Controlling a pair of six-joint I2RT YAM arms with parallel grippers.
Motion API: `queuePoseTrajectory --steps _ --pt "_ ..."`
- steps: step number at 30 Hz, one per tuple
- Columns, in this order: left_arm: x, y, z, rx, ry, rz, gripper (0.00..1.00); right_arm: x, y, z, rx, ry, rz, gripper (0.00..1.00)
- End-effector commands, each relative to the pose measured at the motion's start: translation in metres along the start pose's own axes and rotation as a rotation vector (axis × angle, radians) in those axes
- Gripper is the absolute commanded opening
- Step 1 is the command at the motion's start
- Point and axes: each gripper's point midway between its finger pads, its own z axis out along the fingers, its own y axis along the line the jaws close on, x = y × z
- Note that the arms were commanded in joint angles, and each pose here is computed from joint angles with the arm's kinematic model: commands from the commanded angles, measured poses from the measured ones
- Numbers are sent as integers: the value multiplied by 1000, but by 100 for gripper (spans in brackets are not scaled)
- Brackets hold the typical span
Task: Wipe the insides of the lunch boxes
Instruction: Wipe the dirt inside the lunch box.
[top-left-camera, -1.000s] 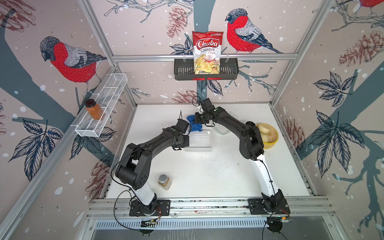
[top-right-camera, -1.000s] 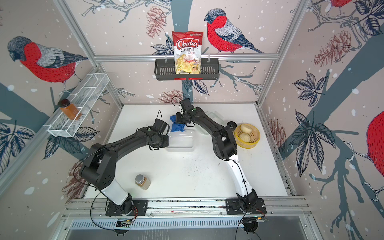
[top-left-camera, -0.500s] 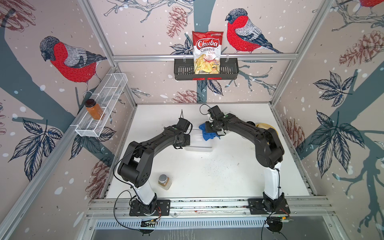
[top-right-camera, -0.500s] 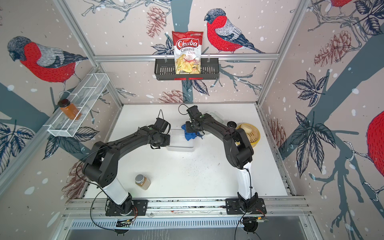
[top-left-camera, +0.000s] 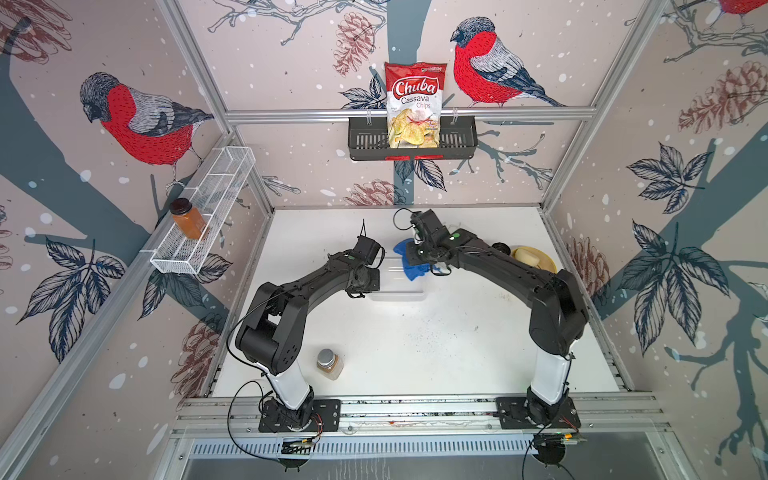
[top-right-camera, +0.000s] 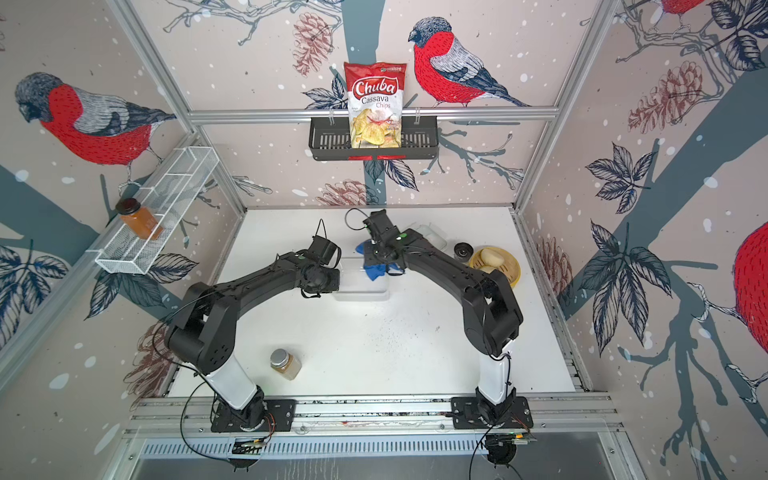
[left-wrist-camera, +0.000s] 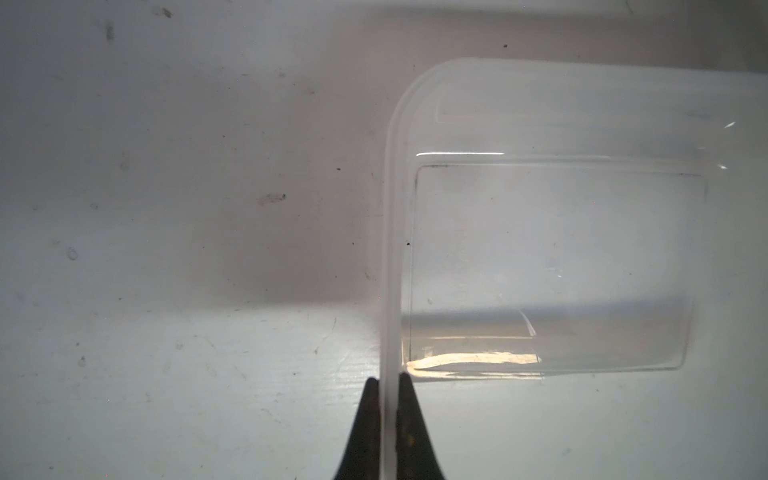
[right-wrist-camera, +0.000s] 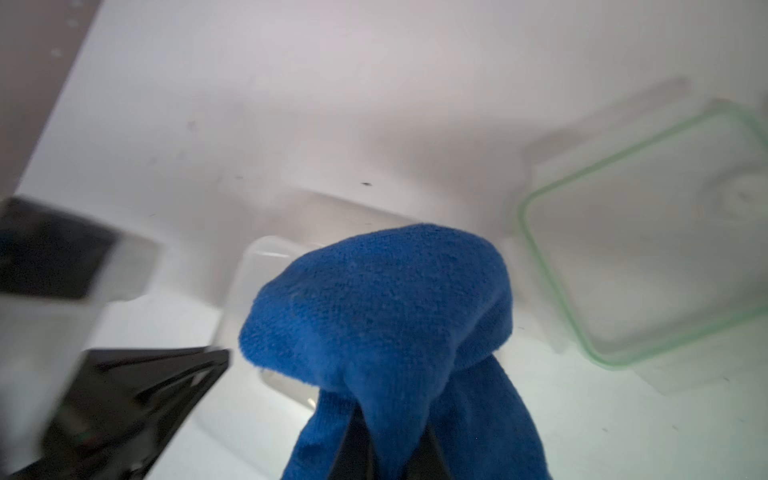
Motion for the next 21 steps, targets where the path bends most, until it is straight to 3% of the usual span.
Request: queuePoseTrajectory --steps 1,7,16,21 --pt "-3 2 -6 -8 -16 -8 0 22 16 23 6 74 -42 0" --pt "-3 0 -10 7 -21 -7 0 58 19 87 -68 195 15 0" --pt "0 -1 -8 18 -16 -6 0 52 67 155 -307 282 120 0" --pt "1 2 -7 3 -14 -10 0 55 57 181 -260 296 174 0"
